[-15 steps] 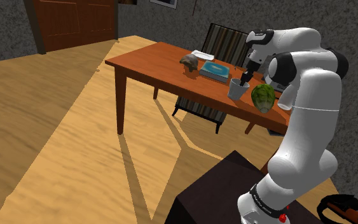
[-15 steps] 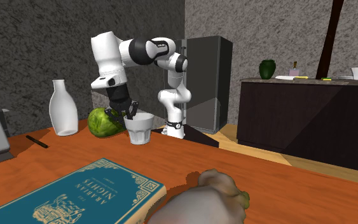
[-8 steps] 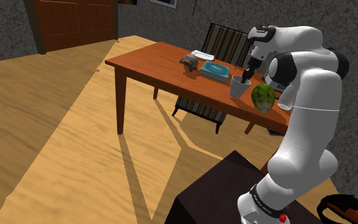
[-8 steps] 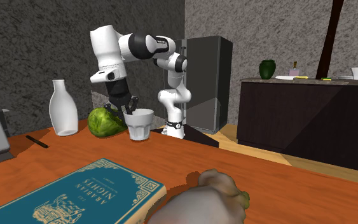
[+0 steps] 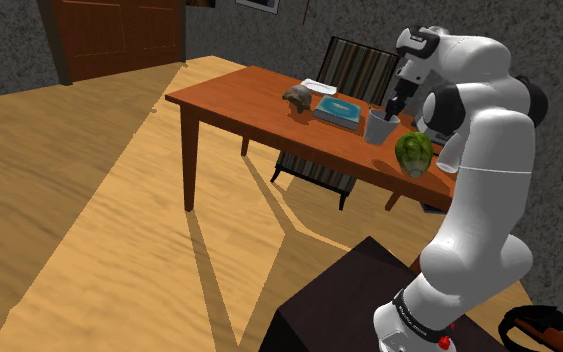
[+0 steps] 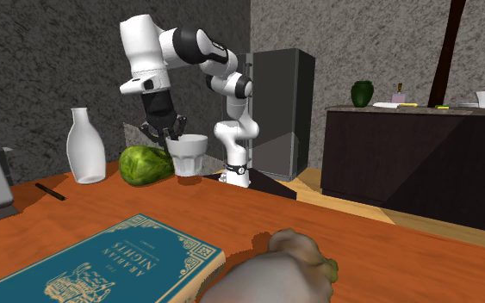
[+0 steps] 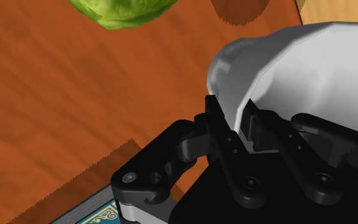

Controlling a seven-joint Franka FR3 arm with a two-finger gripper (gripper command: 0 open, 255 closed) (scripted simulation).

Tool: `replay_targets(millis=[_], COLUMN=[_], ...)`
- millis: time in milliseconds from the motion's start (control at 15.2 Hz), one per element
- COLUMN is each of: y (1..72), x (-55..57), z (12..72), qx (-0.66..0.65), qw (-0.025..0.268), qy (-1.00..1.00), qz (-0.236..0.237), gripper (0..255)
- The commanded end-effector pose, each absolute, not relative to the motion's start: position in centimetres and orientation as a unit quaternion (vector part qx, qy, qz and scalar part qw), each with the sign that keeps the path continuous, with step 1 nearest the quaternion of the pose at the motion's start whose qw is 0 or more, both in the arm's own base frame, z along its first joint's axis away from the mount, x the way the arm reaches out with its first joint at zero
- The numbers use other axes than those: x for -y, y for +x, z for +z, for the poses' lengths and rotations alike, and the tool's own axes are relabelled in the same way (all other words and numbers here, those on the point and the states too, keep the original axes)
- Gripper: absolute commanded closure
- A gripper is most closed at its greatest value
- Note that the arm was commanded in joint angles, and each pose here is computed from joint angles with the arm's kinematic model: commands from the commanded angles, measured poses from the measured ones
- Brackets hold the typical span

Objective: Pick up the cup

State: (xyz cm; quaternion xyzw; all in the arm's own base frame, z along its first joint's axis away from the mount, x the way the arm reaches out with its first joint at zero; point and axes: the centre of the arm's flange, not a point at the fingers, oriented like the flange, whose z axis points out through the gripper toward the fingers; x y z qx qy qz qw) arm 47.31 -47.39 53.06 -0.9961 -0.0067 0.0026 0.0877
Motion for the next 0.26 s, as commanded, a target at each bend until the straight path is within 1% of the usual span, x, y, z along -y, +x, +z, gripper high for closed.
replay_targets(millis=[0, 198], y=[47.27, 47.26], x=[47.4, 47.4], z=[54.1, 54.71], qx=[0.007, 0.007], qw=[0.088, 0.088], qy=[-0.996, -0.996], qz=[0.002, 0.003], gripper=[255, 255])
